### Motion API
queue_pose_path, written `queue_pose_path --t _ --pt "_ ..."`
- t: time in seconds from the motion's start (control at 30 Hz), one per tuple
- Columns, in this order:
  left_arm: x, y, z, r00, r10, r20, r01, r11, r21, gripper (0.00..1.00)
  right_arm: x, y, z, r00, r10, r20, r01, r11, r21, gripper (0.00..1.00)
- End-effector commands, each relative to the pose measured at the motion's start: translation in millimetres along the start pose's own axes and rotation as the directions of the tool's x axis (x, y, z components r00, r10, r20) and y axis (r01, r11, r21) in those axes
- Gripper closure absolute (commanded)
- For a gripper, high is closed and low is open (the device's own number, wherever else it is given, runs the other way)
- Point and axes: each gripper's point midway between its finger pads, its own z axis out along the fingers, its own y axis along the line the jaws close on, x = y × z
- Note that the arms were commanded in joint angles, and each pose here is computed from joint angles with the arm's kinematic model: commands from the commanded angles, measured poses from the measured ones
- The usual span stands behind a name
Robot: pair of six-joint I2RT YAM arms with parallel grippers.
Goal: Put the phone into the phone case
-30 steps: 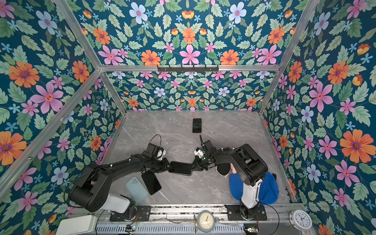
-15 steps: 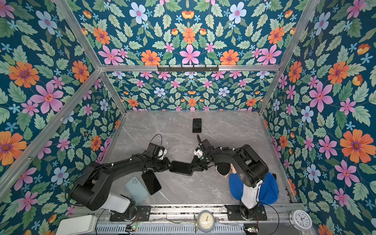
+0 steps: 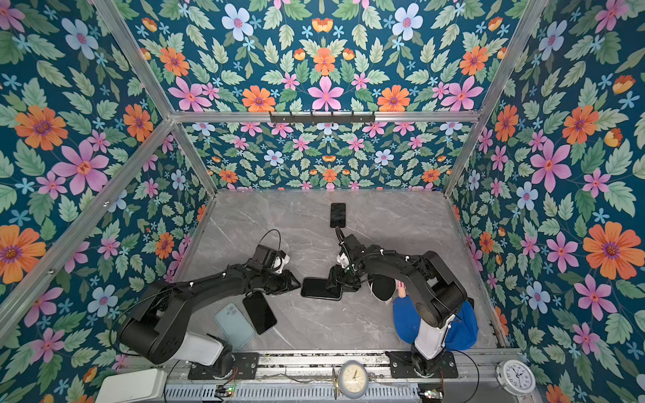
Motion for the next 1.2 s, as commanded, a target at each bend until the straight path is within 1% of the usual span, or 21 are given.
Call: queue_pose_path --t 0.0,0.13,0.23,0.33,0.5,0.6,0.73,0.9,1.03,1.17 --pt "2 -1 -1 1.0 0.016 -0.005 -0.016 1.0 0.005 0.63 5 -21 -4 1.0 0.008 -0.006 -0.007 0.993 0.117 0.34" --pt "2 -5 -3 1.0 0.014 0.002 -0.014 1.0 0.027 0.62 3 -19 -11 1.0 0.008 0.0 -0.008 0.991 0.137 0.32" --pt "3 -8 -4 1.0 0.01 0.006 -0.01 0.999 0.046 0.61 5 -11 -18 1.0 0.015 -0.001 -0.015 0.993 0.119 0.31" --pt "3 -13 -6 1.0 0.011 0.008 -0.011 0.998 0.06 0.6 4 -3 -27 1.0 0.009 0.007 -0.009 0.995 0.102 0.26" --pt "1 -19 -7 1.0 0.026 0.009 -0.027 0.997 0.071 0.6 6 -15 -26 0.999 0.028 -0.024 -0.024 0.983 0.18 0.23" --pt "2 -22 -6 0.999 0.033 0.003 -0.033 0.996 0.078 0.6 6 -12 -24 1.0 0.023 -0.02 -0.019 0.987 0.159 0.19" --pt "4 -25 -3 0.999 0.041 -0.007 -0.04 0.995 0.086 0.59 5 -21 -28 1.0 0.021 -0.017 -0.017 0.976 0.216 0.17" --pt "2 -26 -2 0.999 0.047 -0.008 -0.046 0.995 0.083 0.59 7 -40 -31 0.998 0.038 -0.039 -0.023 0.942 0.336 0.13" --pt "3 -27 -1 0.999 0.05 -0.009 -0.049 0.996 0.081 0.59 5 -45 -34 0.999 0.017 -0.042 0.002 0.908 0.419 0.12" --pt "3 -28 -1 0.999 0.051 -0.009 -0.05 0.995 0.082 0.59 3 -39 -32 0.999 -0.019 -0.041 0.035 0.895 0.444 0.13"
